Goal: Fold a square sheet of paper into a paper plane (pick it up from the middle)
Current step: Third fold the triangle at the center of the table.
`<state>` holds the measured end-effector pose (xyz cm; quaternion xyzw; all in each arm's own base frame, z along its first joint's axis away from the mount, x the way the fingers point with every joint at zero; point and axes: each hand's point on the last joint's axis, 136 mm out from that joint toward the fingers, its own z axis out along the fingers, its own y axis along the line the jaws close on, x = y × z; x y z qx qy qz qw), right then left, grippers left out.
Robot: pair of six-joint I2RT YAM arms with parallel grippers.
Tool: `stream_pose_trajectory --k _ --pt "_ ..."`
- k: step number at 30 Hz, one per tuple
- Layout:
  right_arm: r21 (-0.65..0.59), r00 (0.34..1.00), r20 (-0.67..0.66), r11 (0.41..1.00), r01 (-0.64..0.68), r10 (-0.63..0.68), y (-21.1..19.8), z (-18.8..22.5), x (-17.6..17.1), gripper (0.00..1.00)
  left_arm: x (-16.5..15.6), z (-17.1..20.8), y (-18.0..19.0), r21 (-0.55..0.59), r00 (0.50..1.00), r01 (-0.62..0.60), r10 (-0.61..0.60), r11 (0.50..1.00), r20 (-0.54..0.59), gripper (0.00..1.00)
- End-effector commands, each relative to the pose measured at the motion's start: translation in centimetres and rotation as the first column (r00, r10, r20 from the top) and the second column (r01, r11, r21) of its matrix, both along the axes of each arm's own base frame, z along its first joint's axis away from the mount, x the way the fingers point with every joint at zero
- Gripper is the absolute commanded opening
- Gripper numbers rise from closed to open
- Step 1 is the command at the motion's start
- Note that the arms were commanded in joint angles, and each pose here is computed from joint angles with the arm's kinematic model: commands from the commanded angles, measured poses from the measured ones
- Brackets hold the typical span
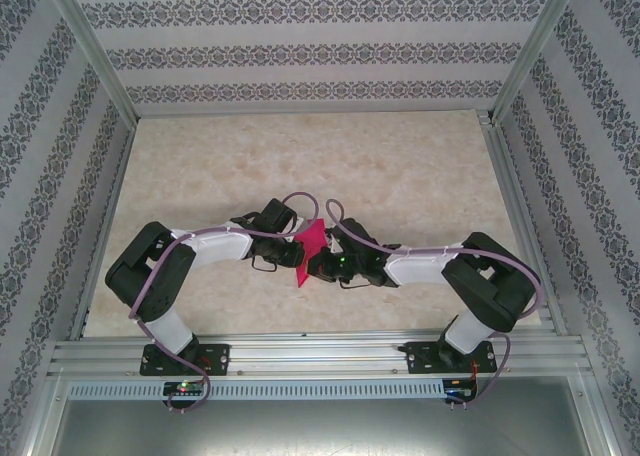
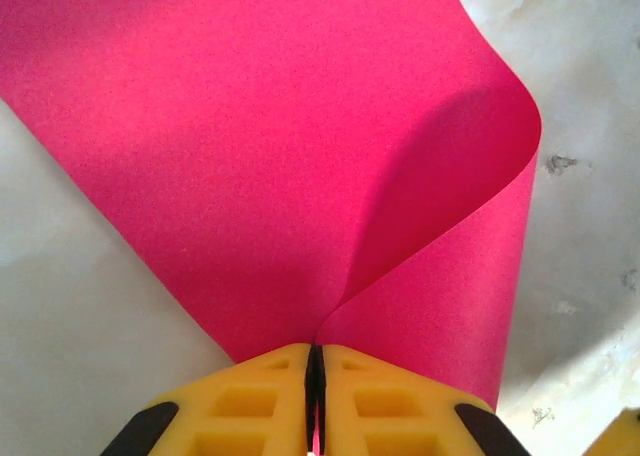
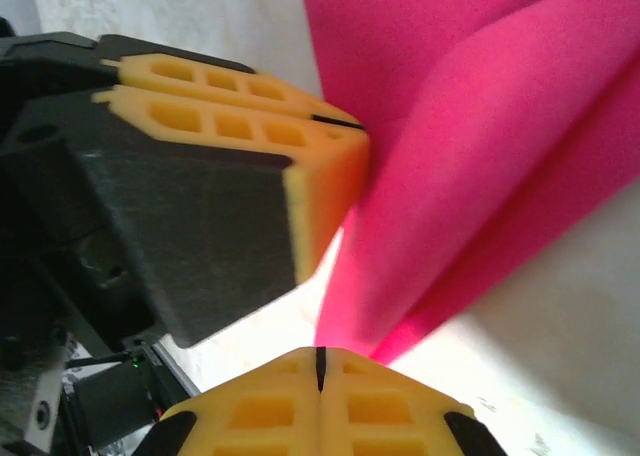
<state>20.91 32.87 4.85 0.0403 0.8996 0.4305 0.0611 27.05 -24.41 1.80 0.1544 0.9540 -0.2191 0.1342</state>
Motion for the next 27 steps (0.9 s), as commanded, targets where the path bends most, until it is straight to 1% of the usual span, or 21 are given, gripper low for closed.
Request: stream_pose_trajectory --k 1,5,14,22,27 --pt "0.031 0.999 0.006 0.999 0.036 -0.036 0.7 -0.5 0.3 0.01 -0.4 -1.5 0.8 0.028 0.999 -0.021 0.022 0.999 -0.039 0.13" --pt "0.068 0.999 -0.022 0.997 0.026 -0.024 1.6 -0.9 -0.2 0.01 -0.4 -1.6 0.9 0.032 0.999 -0.018 0.02 0.999 -0.04 0.13" --pt "0.044 0.999 -0.034 0.999 0.026 -0.025 1.2 -2.0 -0.9 0.01 -0.4 -1.4 0.9 0.038 0.999 -0.016 0.018 0.999 -0.039 0.13" --pt "0.054 0.999 -0.041 0.999 -0.004 0.007 1.7 -2.0 -1.4 0.01 -0.2 -1.4 0.9 0.041 0.999 -0.015 0.016 0.999 -0.039 0.13" --pt "0.057 1.0 -0.023 0.998 0.006 -0.005 1.5 -1.7 -1.2 0.02 -0.1 -1.1 0.7 0.032 0.999 -0.009 0.01 0.999 -0.033 0.12"
